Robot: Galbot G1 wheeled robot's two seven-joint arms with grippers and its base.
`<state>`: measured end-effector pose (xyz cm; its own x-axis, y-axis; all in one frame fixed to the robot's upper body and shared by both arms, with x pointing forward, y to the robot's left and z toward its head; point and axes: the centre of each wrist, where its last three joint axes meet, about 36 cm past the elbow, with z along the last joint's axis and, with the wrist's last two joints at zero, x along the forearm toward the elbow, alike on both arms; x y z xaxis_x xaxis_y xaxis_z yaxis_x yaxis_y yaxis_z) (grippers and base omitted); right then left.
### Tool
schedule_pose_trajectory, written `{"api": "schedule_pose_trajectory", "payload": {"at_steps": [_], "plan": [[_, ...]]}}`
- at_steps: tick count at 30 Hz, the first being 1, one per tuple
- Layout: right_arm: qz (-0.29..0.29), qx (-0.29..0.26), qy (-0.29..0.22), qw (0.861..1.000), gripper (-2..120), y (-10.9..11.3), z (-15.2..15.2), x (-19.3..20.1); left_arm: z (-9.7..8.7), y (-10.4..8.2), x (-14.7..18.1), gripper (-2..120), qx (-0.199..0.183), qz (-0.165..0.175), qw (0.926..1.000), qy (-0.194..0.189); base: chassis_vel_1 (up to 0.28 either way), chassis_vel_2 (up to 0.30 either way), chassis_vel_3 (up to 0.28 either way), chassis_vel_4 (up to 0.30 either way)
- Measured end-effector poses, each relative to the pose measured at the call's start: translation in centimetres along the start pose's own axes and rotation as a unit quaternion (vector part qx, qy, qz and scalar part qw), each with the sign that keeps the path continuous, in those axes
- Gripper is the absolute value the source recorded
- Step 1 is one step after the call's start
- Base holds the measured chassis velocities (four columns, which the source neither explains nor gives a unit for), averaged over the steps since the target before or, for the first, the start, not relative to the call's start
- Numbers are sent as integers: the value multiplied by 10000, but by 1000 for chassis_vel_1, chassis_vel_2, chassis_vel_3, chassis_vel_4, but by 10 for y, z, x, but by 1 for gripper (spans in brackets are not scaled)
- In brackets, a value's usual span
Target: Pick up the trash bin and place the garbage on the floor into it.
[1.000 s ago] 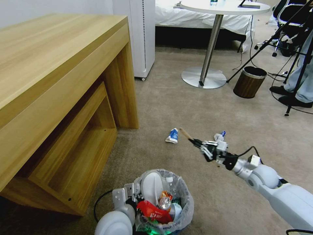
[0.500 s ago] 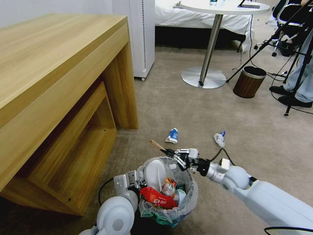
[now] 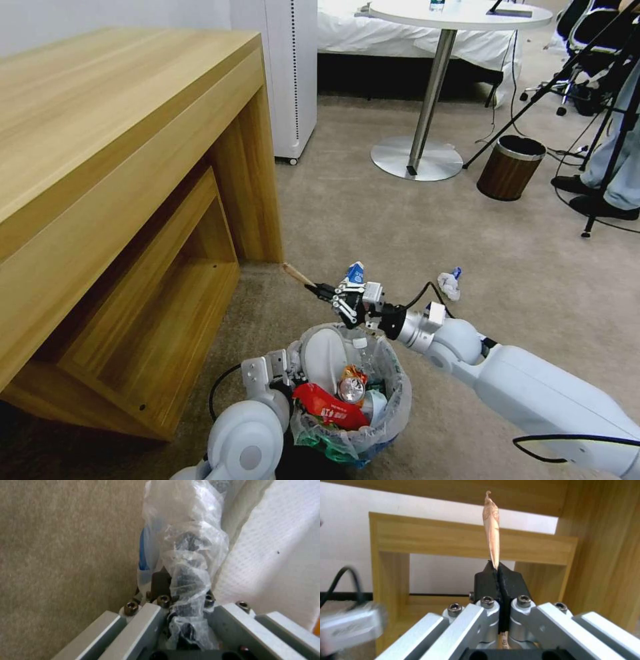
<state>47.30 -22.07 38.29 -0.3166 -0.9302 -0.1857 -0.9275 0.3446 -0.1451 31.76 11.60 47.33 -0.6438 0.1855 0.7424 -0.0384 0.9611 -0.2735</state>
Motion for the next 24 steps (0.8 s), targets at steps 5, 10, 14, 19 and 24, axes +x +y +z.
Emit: {"api": "schedule_pose_trajectory", "payload": {"at_steps": [5, 10, 14, 19, 24], "plan": [[-129, -84, -1, 9999, 0, 10, 11, -9, -9, -7, -4, 0, -5, 32, 10000, 3, 0, 0, 0, 0], [-199, -118, -24, 9997, 0, 15, 13, -11, -8, -7, -6, 0, -8, 4, 10000, 40, 0, 0, 0, 0], [-274, -114, -11, 9996, 0, 19, 13, -10, -9, -6, -6, 0, -17, -19, 10000, 42, 0, 0, 0, 0], [-336, -108, 24, 9994, 0, 25, 12, -1, -13, -6, -7, 0, -7, -19, 10000, 11, 0, 0, 0, 0], [-353, -134, 111, 9992, 0, 37, 12, 15, -20, -7, -8, 0, 15, -3, 10000, -18, 0, 0, 0, 0]]}}
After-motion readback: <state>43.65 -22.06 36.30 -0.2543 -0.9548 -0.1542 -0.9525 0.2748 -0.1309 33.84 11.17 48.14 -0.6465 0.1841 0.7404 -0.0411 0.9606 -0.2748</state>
